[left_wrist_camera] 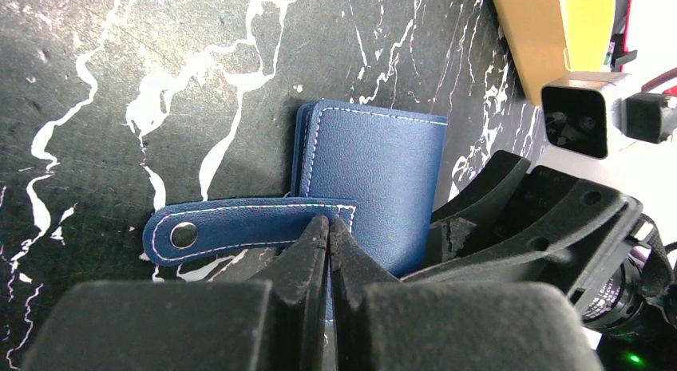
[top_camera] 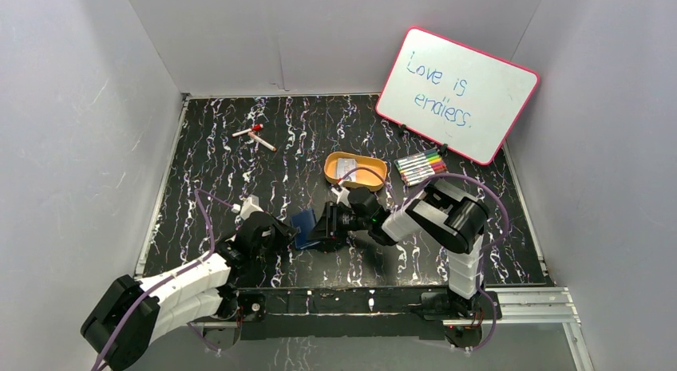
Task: Put the credit cards into the card holder
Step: Close the card holder at the center of the board.
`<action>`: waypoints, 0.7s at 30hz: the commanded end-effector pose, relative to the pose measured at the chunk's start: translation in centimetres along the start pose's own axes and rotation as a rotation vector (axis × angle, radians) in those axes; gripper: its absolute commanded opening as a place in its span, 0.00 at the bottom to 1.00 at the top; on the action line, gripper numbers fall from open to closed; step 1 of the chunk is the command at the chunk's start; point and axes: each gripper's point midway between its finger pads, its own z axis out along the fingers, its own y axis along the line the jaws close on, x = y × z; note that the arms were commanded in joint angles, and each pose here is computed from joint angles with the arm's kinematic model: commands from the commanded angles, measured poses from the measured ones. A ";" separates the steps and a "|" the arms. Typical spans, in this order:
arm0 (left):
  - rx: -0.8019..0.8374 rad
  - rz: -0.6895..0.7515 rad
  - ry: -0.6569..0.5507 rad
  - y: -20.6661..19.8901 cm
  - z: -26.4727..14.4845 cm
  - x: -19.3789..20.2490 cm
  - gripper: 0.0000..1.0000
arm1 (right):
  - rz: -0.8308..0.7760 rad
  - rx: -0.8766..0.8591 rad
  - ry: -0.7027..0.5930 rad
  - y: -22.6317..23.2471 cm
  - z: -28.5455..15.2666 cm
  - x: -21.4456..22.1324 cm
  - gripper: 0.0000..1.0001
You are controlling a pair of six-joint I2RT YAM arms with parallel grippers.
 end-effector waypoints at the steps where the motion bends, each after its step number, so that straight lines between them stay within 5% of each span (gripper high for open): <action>1: -0.207 0.059 0.072 6.5 -0.4 2.2 0.00 | -0.027 -0.094 -0.024 2.2 0.3 -0.5 0.50; 7: -0.208 0.060 0.070 6.6 -0.5 2.2 0.00 | 0.001 -0.104 -0.068 2.5 0.3 -1.2 0.53; 14: -0.203 0.057 0.076 6.5 -0.4 2.3 0.00 | 0.019 -0.121 -0.045 2.7 0.9 -1.3 0.33; 21: -0.182 0.051 0.067 5.6 -0.8 1.9 0.01 | -0.040 -0.102 -0.048 3.1 0.6 -1.4 0.00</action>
